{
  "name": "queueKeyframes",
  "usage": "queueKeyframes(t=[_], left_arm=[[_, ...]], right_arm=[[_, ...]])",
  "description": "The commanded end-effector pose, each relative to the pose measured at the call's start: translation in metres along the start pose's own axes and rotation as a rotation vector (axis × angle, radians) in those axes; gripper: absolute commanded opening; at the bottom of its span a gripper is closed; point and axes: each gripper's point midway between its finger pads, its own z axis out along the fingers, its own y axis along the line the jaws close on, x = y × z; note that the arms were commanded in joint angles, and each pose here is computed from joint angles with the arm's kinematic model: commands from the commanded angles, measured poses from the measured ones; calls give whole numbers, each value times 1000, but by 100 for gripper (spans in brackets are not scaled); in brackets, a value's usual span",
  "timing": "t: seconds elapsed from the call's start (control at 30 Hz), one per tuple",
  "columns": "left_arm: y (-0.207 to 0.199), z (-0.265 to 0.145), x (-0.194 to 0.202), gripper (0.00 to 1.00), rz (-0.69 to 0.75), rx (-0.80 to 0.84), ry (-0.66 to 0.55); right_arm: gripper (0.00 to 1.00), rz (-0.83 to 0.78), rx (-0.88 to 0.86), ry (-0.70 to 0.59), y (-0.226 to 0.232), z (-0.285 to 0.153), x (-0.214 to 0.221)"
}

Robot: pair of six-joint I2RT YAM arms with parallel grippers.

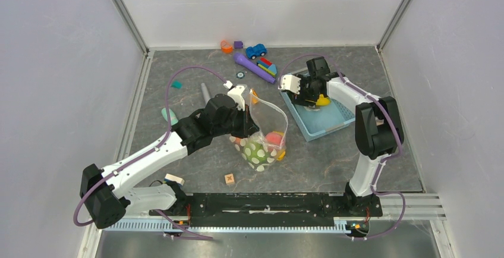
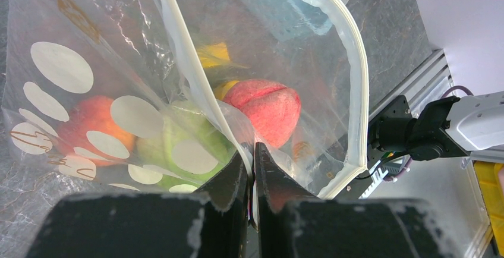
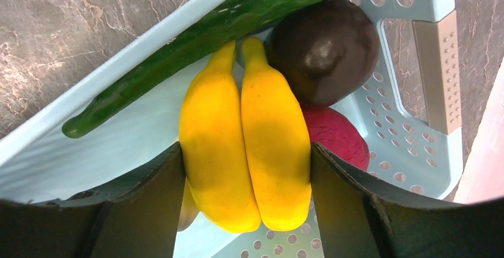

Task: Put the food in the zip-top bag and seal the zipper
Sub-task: Pick up the fake fruit from the bin.

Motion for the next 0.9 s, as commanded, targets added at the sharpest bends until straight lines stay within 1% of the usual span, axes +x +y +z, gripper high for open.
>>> queueKeyframes(t=[0.0, 0.07, 0.1, 0.23, 0.67, 0.87], left_arm=[[-4, -2, -10, 12, 44, 19, -44], [-4, -2, -10, 12, 43, 21, -44], [-4, -3, -10, 11, 43, 21, -44], [-5, -2, -9, 12, 38, 30, -43], [-7, -7, -9, 12, 21, 39, -53], [-7, -8, -8, 12, 15, 41, -52]], right_arm=[[43, -23, 31, -24, -13, -12, -7], [29, -21, 52, -34, -17, -19, -12], [27, -18, 65, -39, -20, -23, -13], [23, -10, 118, -56, -28, -40, -19], [22, -26, 210, -122, -27, -92, -35], [22, -18, 294, -228, -29, -123, -55]])
